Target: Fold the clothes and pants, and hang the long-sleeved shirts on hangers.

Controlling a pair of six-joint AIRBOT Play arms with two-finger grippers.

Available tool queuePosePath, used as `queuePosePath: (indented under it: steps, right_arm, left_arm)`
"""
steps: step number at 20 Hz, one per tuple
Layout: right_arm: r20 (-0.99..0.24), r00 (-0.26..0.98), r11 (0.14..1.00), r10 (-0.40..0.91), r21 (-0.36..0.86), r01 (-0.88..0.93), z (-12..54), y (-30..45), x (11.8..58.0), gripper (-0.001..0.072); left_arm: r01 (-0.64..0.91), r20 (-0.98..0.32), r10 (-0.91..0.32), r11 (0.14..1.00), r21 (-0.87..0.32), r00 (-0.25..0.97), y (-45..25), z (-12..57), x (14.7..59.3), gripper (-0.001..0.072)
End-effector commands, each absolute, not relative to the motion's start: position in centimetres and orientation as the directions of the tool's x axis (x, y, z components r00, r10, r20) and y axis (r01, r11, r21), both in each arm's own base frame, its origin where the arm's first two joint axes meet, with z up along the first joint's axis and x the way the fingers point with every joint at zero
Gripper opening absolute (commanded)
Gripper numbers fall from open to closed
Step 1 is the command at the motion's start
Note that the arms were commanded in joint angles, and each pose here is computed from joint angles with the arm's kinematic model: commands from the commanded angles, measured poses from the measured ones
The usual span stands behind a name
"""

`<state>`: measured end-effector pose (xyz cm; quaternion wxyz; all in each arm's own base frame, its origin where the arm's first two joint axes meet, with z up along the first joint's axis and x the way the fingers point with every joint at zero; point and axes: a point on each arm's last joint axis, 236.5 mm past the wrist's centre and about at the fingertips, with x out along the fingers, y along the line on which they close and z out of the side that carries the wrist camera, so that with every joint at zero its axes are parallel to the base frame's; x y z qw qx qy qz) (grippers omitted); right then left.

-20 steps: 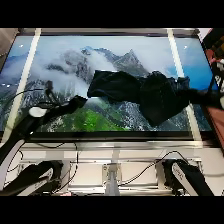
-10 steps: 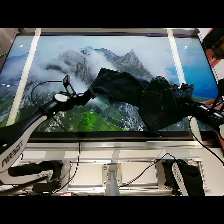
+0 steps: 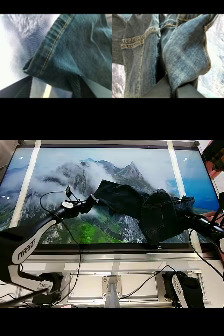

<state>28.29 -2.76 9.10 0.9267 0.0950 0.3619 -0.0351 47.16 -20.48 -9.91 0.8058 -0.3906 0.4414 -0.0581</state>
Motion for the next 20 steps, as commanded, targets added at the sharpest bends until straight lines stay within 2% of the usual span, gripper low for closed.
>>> queuePosePath:
  steps: [1, 3, 4, 8, 12, 14, 16, 18, 20]
  right_arm:
    - [-0.678, 0.735, 0.979, 0.005, 0.152, 0.134, 9.1, -2.7, 28.3, 0.005]
    - [-0.678, 0.735, 0.979, 0.004, 0.151, 0.134, 9.1, -2.7, 28.3, 0.0051]
    - [-0.677, 0.736, 0.979, 0.004, 0.151, 0.134, 9.1, -2.8, 28.3, 0.0051]
    - [-0.615, 0.788, 0.981, -0.036, 0.128, 0.144, 10.6, -3.7, 29.5, 0.0051]
    - [-0.478, 0.872, 0.98, -0.109, 0.096, 0.175, 13.2, -5.7, 32.7, 0.0051]
    - [-0.506, 0.853, 0.979, -0.127, 0.076, 0.191, 11.3, -6.7, 34.4, 0.005]
    - [-0.586, 0.8, 0.976, -0.126, 0.073, 0.207, 7.1, -7.5, 36.1, 0.005]
    - [-0.64, 0.76, 0.933, -0.111, 0.196, 0.301, 3.3, -7.8, 37.9, 0.005]
    - [-0.666, 0.742, 0.856, -0.078, 0.337, 0.392, 1.4, -7.6, 39.7, 0.0051]
  left_arm:
    - [-0.283, -0.668, -0.403, 0.68, -0.676, 0.626, -19.8, -10.4, 48.2, 0.0398]
    - [-0.283, -0.661, -0.388, 0.682, -0.674, 0.642, -19.5, -10.1, 48.7, 0.0096]
    - [-0.284, -0.659, -0.38, 0.683, -0.673, 0.649, -19.3, -10.0, 48.9, 0.0019]
    - [-0.236, -0.624, -0.382, 0.692, -0.682, 0.682, -19.4, -7.8, 50.1, 0.0018]
    - [-0.045, -0.525, -0.349, 0.8, -0.598, 0.776, -17.9, -1.0, 51.6, 0.0016]
    - [0.047, -0.466, -0.332, 0.851, -0.524, 0.82, -16.7, 3.1, 51.8, 0.0015]
    - [0.079, -0.421, -0.318, 0.866, -0.494, 0.85, -15.3, 6.1, 51.7, 0.0015]
    - [0.077, -0.396, -0.309, 0.861, -0.503, 0.865, -13.5, 8.3, 51.1, 0.0015]
    - [0.105, -0.399, -0.292, 0.898, -0.428, 0.869, -11.3, 9.5, 49.7, 0.0014]
